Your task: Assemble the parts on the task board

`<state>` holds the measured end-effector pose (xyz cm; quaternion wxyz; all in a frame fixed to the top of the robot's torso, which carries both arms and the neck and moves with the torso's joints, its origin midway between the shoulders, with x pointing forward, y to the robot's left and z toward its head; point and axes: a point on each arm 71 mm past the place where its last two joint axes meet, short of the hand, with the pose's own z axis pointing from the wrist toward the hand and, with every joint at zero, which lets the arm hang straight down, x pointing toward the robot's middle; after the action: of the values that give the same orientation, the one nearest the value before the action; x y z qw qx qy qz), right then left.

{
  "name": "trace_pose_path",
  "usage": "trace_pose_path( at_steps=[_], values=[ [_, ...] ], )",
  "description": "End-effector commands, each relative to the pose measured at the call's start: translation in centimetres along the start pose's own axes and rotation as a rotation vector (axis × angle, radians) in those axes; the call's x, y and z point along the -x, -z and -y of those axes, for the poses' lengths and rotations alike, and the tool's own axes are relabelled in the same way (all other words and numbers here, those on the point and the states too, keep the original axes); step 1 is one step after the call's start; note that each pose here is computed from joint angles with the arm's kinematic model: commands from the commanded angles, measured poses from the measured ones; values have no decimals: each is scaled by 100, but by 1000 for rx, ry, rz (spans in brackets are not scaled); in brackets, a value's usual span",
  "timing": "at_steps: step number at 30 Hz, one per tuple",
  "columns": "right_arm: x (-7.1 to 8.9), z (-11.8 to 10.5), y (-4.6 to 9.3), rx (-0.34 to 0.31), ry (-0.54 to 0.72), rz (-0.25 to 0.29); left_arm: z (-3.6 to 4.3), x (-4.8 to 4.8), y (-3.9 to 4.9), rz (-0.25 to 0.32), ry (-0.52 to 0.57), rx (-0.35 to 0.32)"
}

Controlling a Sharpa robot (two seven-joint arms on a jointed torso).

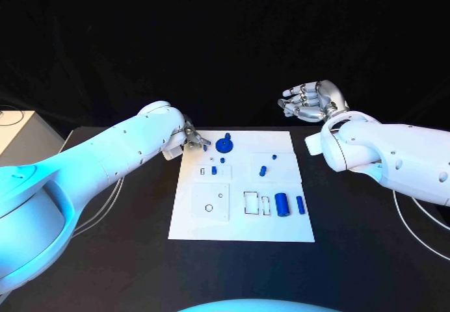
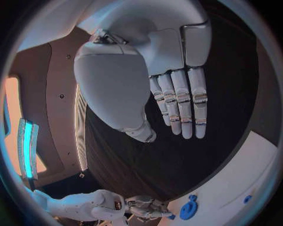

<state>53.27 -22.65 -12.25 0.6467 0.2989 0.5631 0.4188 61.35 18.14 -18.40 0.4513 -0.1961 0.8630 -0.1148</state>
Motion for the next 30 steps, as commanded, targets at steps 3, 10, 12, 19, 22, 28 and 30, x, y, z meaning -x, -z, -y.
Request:
trace_pose_path(
  at_steps=[3, 10, 12, 19, 22, 28, 30],
  values=[
    [-4, -24, -1, 22, 8, -2, 30, -29, 1, -27, 2, -15],
    [0, -21, -4, 21, 9, -1, 28, -34, 1, -29, 9, -19],
    [-2, -21, -6, 20, 9, -2, 27, -33, -1, -29, 19, -24],
    [-7, -19, -12, 18, 9, -5, 33, -32, -4, -35, 51, -46],
    [-7, -17, -15, 17, 9, -5, 41, -34, -2, -38, 64, -56],
    [-8, -12, -22, 15, 10, -6, 50, -31, 2, -36, 85, -69],
    [-6, -9, -24, 14, 10, -6, 50, -28, 5, -33, 89, -72]
  ],
)
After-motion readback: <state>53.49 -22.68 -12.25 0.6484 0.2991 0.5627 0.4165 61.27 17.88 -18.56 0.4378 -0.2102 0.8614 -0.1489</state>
